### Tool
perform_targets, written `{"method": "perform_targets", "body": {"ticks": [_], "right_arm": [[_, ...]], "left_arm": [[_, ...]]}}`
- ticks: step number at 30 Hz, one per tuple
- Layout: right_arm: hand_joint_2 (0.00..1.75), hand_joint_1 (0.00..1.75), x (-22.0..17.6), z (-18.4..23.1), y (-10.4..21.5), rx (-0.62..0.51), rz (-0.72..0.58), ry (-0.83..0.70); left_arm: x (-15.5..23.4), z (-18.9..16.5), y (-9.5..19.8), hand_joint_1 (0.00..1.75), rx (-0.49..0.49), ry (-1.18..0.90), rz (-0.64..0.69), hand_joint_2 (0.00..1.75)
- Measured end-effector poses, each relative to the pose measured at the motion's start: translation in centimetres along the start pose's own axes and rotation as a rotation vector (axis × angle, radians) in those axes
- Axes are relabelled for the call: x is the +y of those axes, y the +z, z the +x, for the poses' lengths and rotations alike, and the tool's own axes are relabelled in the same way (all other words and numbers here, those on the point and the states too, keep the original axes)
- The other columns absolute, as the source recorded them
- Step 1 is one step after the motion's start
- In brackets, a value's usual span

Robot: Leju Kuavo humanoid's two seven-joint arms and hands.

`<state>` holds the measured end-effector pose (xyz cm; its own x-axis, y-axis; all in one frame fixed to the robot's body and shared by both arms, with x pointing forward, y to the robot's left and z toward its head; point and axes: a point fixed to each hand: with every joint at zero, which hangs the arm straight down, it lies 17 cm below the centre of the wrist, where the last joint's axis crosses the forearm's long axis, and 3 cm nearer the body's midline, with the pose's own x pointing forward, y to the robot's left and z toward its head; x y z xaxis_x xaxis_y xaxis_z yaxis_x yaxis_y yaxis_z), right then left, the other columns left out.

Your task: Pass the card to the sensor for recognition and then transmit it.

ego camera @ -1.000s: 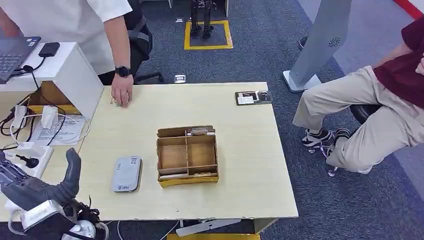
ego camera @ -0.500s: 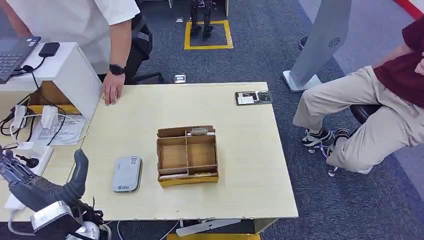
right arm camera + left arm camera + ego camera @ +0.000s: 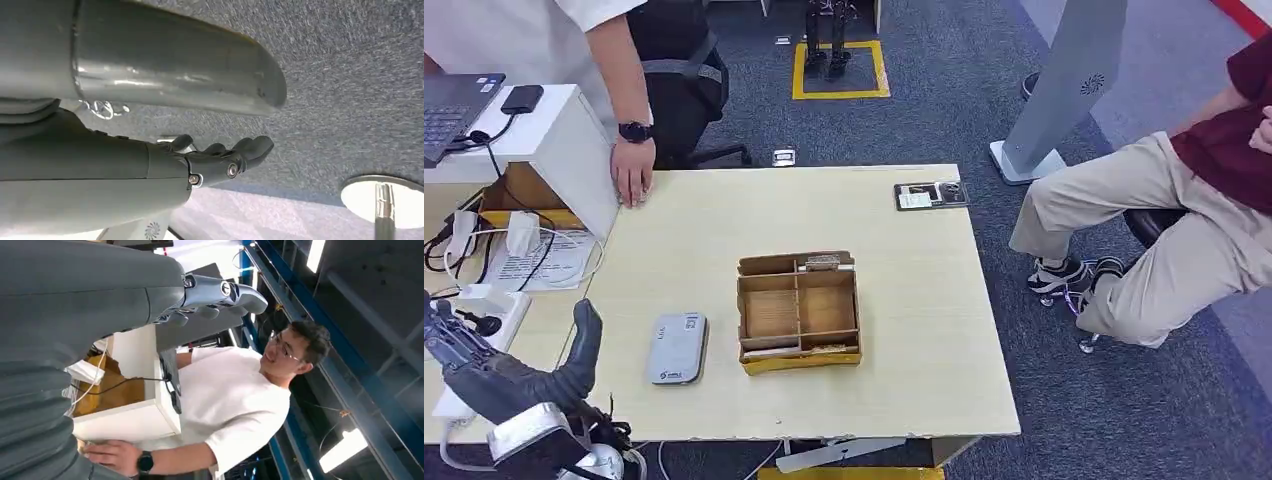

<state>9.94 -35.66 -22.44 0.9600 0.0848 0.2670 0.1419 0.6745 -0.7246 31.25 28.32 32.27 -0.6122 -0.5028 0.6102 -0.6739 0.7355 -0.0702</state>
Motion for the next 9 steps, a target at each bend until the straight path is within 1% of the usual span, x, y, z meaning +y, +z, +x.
{"method": "perform_targets", "body": {"ticks": [3, 5, 7, 9], "right_arm": [[0.0, 0.0, 0.0, 0.1, 0.0, -0.001, -0.002, -0.018], [0.0, 0.0, -0.2, 0.5, 0.0, -0.025, -0.008, -0.019], [0.0, 0.0, -0.9, 0.7, -0.3, -0.032, -0.032, -0.06], [0.0, 0.0, -1.2, 0.6, -0.4, -0.009, -0.049, -0.106]], "left_arm": [[0.0, 0.0, 0.0, 0.0, 0.001, 0.0, 0.0, 1.75], [0.0, -0.1, 0.0, 0.0, 0.002, 0.0, 0.0, 1.75], [0.0, 0.0, 0.0, 0.0, 0.0, -0.002, -0.002, 1.75], [-0.1, 0.0, 0.0, 0.0, -0.002, -0.005, -0.005, 1.75]]}}
